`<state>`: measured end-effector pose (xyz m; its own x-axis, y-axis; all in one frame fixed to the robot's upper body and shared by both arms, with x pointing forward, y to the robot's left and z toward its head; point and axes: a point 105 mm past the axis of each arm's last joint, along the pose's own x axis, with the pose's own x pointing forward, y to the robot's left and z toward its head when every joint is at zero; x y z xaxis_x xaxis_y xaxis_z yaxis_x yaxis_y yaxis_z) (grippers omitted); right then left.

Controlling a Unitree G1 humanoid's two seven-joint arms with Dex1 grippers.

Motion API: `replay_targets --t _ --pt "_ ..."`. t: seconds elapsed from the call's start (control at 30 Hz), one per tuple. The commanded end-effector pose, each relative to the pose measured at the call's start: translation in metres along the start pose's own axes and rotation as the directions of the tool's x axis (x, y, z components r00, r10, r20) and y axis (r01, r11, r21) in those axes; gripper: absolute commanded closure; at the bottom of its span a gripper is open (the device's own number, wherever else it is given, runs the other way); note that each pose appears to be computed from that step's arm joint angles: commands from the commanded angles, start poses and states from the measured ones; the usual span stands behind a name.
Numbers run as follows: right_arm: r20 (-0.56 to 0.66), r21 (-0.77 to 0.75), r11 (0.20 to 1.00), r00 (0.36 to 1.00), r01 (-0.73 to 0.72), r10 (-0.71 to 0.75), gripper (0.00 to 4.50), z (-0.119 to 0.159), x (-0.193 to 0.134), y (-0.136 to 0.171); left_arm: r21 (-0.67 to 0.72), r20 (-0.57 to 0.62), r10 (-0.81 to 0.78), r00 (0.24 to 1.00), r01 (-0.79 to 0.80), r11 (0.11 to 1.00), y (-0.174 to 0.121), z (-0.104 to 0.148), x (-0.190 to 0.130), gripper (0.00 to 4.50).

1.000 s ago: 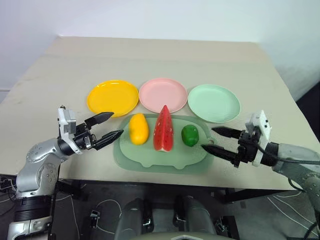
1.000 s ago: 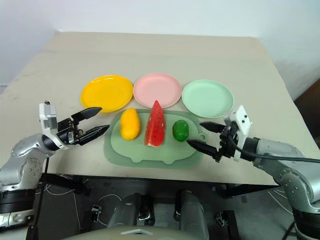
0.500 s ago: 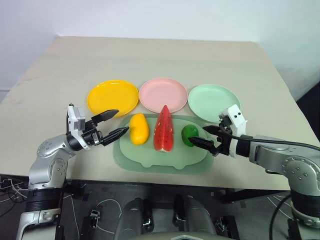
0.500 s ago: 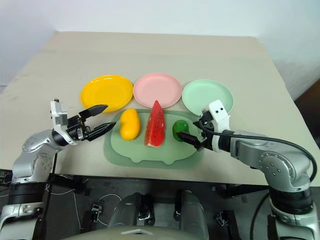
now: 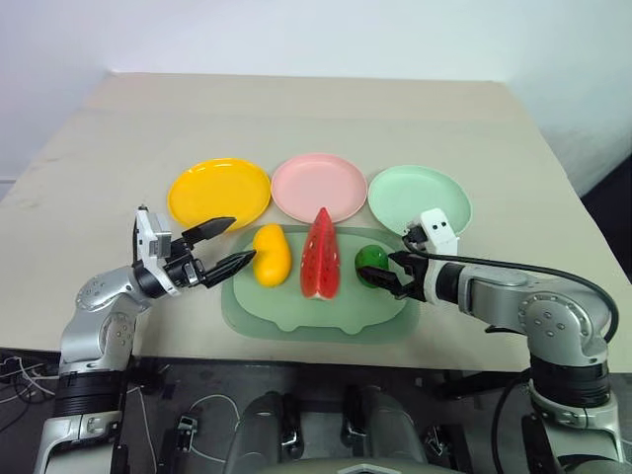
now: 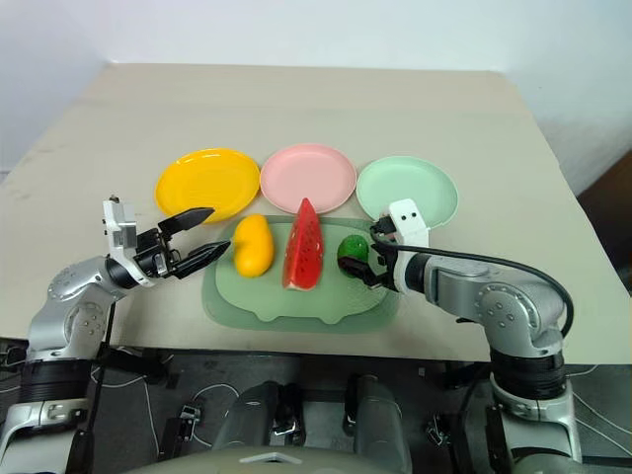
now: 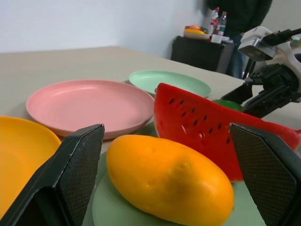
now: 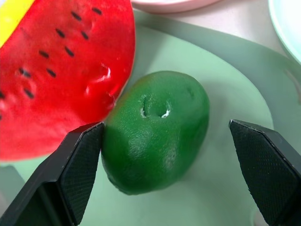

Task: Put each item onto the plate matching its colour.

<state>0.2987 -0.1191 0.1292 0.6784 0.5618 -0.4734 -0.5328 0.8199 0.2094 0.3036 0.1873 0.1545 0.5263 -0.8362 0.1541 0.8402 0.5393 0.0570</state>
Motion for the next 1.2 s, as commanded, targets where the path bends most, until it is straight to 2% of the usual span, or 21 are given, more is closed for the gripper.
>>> replay_targets --t 0.03,0.17,0.37,0.4,0.77,0.9,1.03,1.2 --pt "0.012 -0.021 0.999 1.0 0.025 -0.025 0.0 0.005 0.002 -0.002 0.038 0.023 -0.011 1.0 0.01 0.999 -0.001 0.008 0.004 0.04" --pt "-0.001 -0.05 0.997 0.999 0.052 -0.052 0.0 0.005 0.003 -0.007 0.044 0.029 0.002 1.0 -0.004 0.999 0.001 0.009 0.003 0.04" --pt "0.017 -0.087 0.995 0.999 0.045 -0.044 1.89 0.01 0.001 -0.006 0.043 0.016 -0.007 1.0 0.006 0.999 0.001 0.009 -0.002 0.0" --pt "0.024 -0.088 0.995 0.999 0.043 -0.041 2.1 0.012 -0.001 -0.006 0.047 0.015 -0.005 1.0 0.005 0.999 0.001 0.01 -0.003 0.0" --pt "0.123 -0.103 0.995 0.992 0.017 -0.004 2.15 0.043 -0.031 -0.018 0.083 0.003 -0.009 1.0 0.008 0.996 0.003 0.018 -0.009 0.0" --pt "0.182 -0.079 0.995 0.982 0.065 -0.049 2.15 0.062 -0.034 -0.034 0.102 0.007 -0.055 0.998 0.054 0.993 -0.007 0.03 -0.001 0.0" --pt "0.218 -0.062 0.989 0.968 0.137 -0.121 2.15 0.078 -0.032 -0.058 0.1 -0.025 -0.074 0.997 0.076 0.992 -0.01 0.032 0.001 0.0" --pt "0.206 -0.046 0.975 0.957 0.218 -0.205 2.15 0.089 -0.016 -0.094 0.076 -0.088 -0.081 0.993 0.087 0.993 -0.008 0.031 0.003 0.0"
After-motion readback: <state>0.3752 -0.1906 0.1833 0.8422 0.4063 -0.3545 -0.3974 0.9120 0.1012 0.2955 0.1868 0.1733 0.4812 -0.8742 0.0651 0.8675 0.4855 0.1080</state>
